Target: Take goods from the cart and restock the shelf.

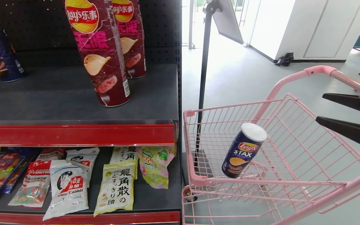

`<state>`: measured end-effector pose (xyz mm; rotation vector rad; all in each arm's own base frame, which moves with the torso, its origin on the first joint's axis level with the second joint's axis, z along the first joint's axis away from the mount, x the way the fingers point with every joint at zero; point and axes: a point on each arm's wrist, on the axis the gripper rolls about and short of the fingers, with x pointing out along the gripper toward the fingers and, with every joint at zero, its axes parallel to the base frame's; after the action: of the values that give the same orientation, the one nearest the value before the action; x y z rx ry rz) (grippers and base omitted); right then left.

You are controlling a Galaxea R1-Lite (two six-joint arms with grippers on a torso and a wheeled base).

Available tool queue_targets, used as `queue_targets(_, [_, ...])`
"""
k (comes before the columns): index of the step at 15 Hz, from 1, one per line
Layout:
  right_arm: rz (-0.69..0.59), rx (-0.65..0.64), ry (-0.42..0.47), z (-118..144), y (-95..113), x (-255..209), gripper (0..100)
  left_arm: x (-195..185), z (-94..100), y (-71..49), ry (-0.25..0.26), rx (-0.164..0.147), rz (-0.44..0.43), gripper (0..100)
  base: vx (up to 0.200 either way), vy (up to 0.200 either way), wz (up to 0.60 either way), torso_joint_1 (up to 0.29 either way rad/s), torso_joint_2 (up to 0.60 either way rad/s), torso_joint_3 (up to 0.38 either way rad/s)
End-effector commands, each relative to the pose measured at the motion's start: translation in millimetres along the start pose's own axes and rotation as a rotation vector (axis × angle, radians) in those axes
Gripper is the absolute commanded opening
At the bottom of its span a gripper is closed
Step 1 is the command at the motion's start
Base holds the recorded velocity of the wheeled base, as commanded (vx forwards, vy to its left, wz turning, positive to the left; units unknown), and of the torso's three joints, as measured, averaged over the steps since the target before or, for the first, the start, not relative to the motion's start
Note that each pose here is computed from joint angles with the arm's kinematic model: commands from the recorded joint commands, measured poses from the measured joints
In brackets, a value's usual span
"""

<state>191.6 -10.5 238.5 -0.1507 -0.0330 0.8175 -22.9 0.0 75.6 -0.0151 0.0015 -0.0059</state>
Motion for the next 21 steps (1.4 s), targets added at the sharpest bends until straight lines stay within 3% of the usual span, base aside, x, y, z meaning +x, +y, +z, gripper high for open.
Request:
queue_targets(1, [0.084, 0.003, 0.041, -26, -38, 26, 100, 0, 0.0, 0.0, 0.002, 0.000, 0.000, 100, 0.000, 0.000, 0.00, 0.000, 0.00, 0.000])
queue_targets(4, [0.177, 0.056, 0.054, -44, -52, 47, 100, 0, 0.0, 0.0, 0.002, 0.000, 0.000, 100, 0.000, 0.000, 0.00, 0.000, 0.00, 0.000])
queue_targets(7, [0.210, 0.075, 0.105, -80, -62, 64, 100, 0, 0.0, 0.0, 0.002, 0.000, 0.000, 100, 0.000, 0.000, 0.00, 0.000, 0.00, 0.000])
queue_targets(12, [0.236, 0.136, 0.158, -117, -73, 79, 100, 0, 0.0, 0.0, 0.002, 0.000, 0.000, 100, 0.000, 0.000, 0.00, 0.000, 0.00, 0.000])
queue_targets(21, [0.269, 0.159, 0.198, -148, -76, 91, 100, 0, 0.0, 0.0, 0.002, 0.000, 0.000, 100, 0.000, 0.000, 0.00, 0.000, 0.00, 0.000])
